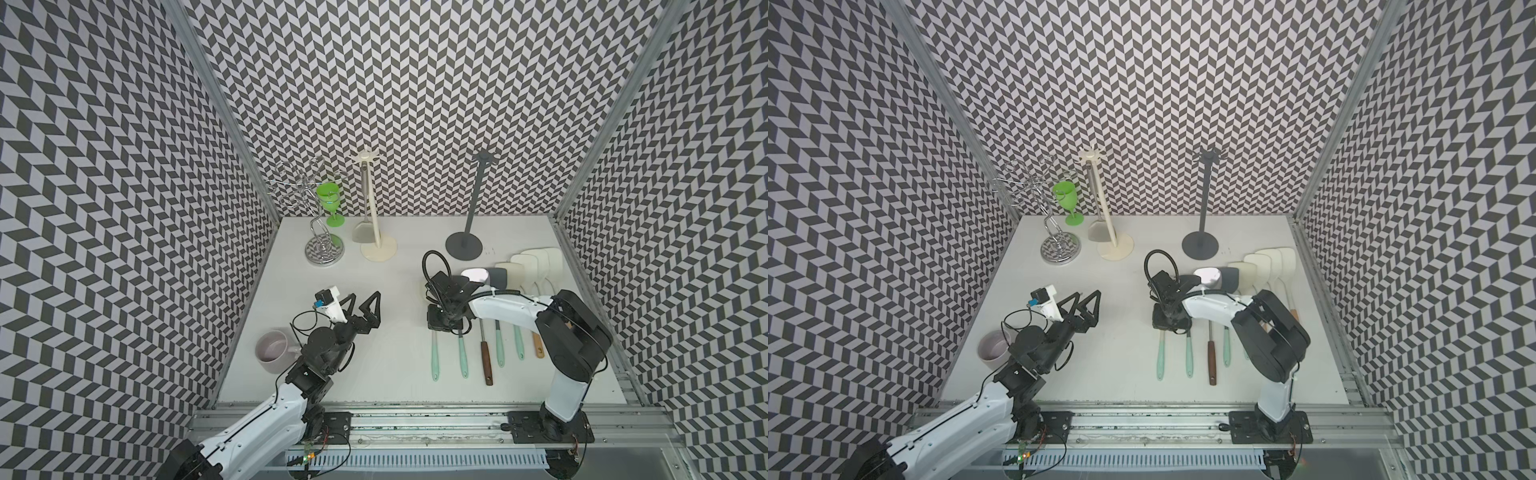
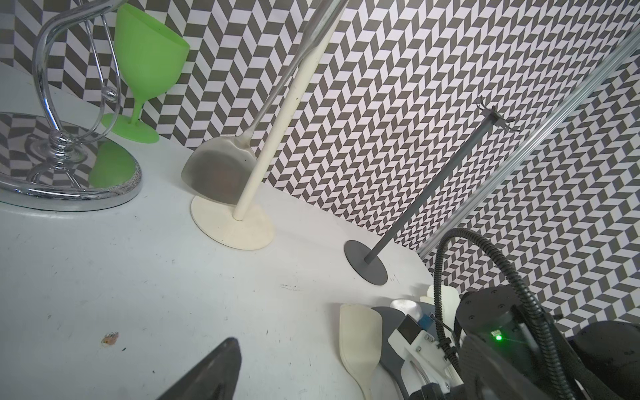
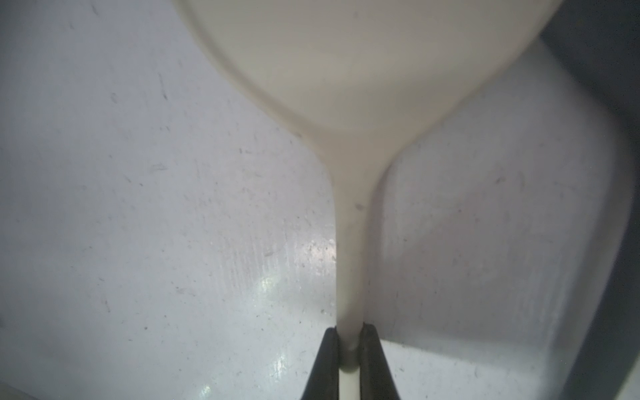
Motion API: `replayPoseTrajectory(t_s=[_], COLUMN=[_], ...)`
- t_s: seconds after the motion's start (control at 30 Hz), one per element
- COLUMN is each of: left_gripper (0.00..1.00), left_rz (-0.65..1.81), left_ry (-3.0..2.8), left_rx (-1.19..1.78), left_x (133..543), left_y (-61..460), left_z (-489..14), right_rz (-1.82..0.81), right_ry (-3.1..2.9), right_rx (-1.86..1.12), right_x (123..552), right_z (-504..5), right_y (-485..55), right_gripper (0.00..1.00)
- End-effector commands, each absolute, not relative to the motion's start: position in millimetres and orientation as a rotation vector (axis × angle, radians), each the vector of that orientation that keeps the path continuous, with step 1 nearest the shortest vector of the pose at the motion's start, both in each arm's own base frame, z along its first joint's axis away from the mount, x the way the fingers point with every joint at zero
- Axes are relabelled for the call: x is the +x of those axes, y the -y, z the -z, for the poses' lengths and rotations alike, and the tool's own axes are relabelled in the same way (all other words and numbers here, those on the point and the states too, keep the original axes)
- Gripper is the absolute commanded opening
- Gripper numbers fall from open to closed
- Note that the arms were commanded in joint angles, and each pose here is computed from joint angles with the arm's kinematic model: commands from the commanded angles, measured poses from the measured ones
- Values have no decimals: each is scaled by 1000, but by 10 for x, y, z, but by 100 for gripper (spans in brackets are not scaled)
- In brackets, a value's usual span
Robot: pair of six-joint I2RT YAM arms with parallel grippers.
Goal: Take the spatula off the kitchen utensil rack
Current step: Place the spatula at the center of the board.
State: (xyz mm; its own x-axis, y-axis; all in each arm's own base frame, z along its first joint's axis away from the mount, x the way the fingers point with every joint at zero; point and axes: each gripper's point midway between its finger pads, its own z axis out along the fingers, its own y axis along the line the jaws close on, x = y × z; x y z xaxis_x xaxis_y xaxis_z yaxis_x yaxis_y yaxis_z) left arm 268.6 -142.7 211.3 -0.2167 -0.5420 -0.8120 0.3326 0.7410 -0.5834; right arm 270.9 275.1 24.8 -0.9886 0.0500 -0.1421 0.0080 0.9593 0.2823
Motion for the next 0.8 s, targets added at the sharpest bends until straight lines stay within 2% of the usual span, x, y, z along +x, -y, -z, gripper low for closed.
replayPoseTrajectory(t_s=[0.0, 0.3, 0.43, 0.5, 0.6, 0.77], left_gripper=[100, 100, 100, 100, 100, 100], left_rz=[812, 799, 813, 808, 783, 770], left_ry=[-1576, -1549, -1533, -1520, -1499, -1469], left_rx=[-163, -157, -125, -109, -108, -92], left_x=[2673, 2650, 2623, 2604, 2586, 2544], left_y=[1413, 1376, 1411, 1407, 1359, 1328], left_z=[-2181, -2280, -2367, -2419, -2464, -2536], right_rz=[-352, -368, -411, -446, -488, -501], right_ry=[-2967, -2913, -2839, -2785, -2700, -2494], right_rx=[36, 7, -27, -63, -152, -252], right_x=[2690, 2749, 2797, 2823, 2848, 2867], right_z=[-175, -356, -605, -779, -1048, -1551], right_y=[-2677, -2679, -2688, -2699, -2716, -2594], right_gripper=[19, 36, 50, 63, 77, 81])
